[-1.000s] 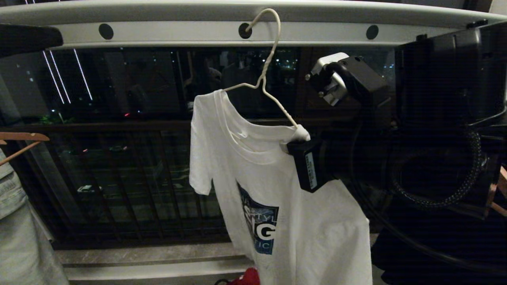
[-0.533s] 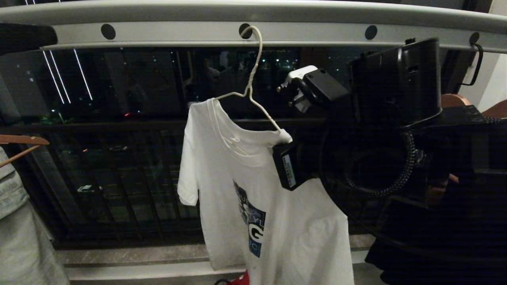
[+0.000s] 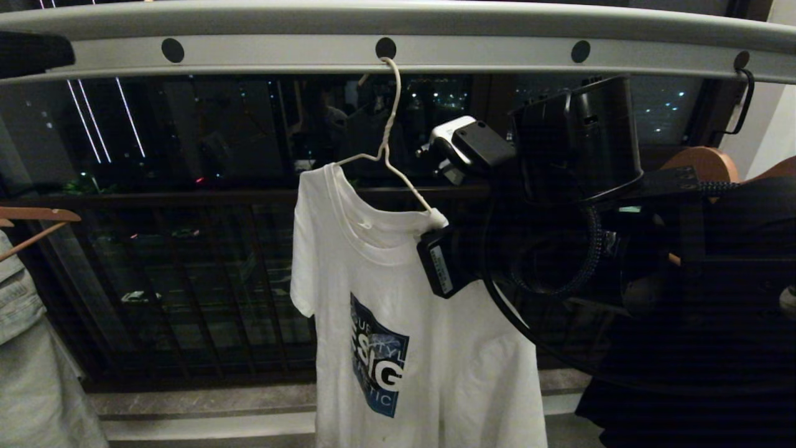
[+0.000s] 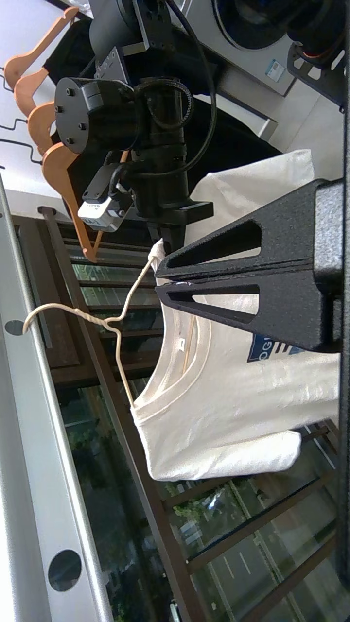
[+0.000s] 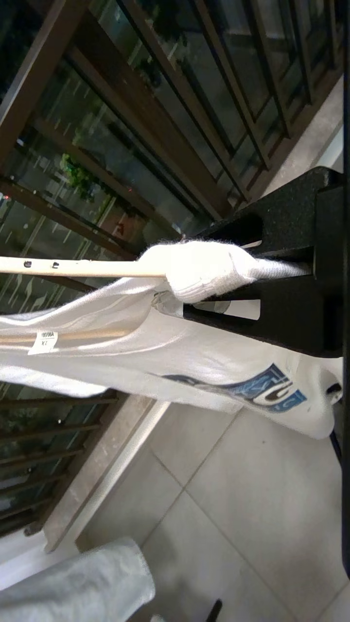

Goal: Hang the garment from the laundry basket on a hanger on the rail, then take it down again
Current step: Hang the clothes rack on the clothesline

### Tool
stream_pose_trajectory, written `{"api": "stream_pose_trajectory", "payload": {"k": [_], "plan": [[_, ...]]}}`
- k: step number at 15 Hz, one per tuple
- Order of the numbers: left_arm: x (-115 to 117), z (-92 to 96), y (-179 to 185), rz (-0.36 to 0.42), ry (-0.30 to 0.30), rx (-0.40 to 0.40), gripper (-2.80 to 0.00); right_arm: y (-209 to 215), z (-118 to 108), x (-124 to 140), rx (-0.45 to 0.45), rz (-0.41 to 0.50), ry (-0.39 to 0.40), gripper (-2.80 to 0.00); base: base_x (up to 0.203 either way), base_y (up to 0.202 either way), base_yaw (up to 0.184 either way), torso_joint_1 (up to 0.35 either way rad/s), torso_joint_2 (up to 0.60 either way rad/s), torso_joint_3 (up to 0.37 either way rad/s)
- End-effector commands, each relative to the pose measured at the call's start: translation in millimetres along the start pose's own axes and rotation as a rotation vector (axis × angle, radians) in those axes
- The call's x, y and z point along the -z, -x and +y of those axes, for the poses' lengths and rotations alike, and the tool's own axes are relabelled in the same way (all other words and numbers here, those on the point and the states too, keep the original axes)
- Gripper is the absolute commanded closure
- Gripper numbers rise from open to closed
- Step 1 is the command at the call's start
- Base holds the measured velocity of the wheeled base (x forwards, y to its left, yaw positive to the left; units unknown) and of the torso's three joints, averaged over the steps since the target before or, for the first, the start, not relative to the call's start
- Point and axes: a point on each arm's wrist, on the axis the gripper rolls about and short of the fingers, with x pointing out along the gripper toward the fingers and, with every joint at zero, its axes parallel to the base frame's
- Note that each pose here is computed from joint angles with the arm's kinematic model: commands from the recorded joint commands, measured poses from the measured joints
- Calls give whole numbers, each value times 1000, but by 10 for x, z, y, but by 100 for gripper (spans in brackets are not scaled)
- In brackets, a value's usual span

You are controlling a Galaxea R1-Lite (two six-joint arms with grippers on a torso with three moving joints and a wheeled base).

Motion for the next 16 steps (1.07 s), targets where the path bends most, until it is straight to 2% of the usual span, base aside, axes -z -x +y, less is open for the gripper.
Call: {"api": "stream_pose_trajectory", "payload": {"k": [1,2,3,6,16], "plan": [[3,0,-3,2,1,1,0,-11,-1,9,3,4,2,0,0,0,0,0,0,0],[3,0,-3,2,1,1,0,-9,3,4,1,2,4,0,0,0,0,0,0,0],[3,0,-3,2,1,1,0,-3,1,1,1,0,2,-280,0,0,0,0,0,0],[6,2,-14,5,2,2,0,50,-14,-24,2,-12,-2,-280,0,0,0,0,0,0],[51,18,-101,34,6,8,0,956,-304,-390,17,-232,-57,-280,0,0,0,0,0,0]]}}
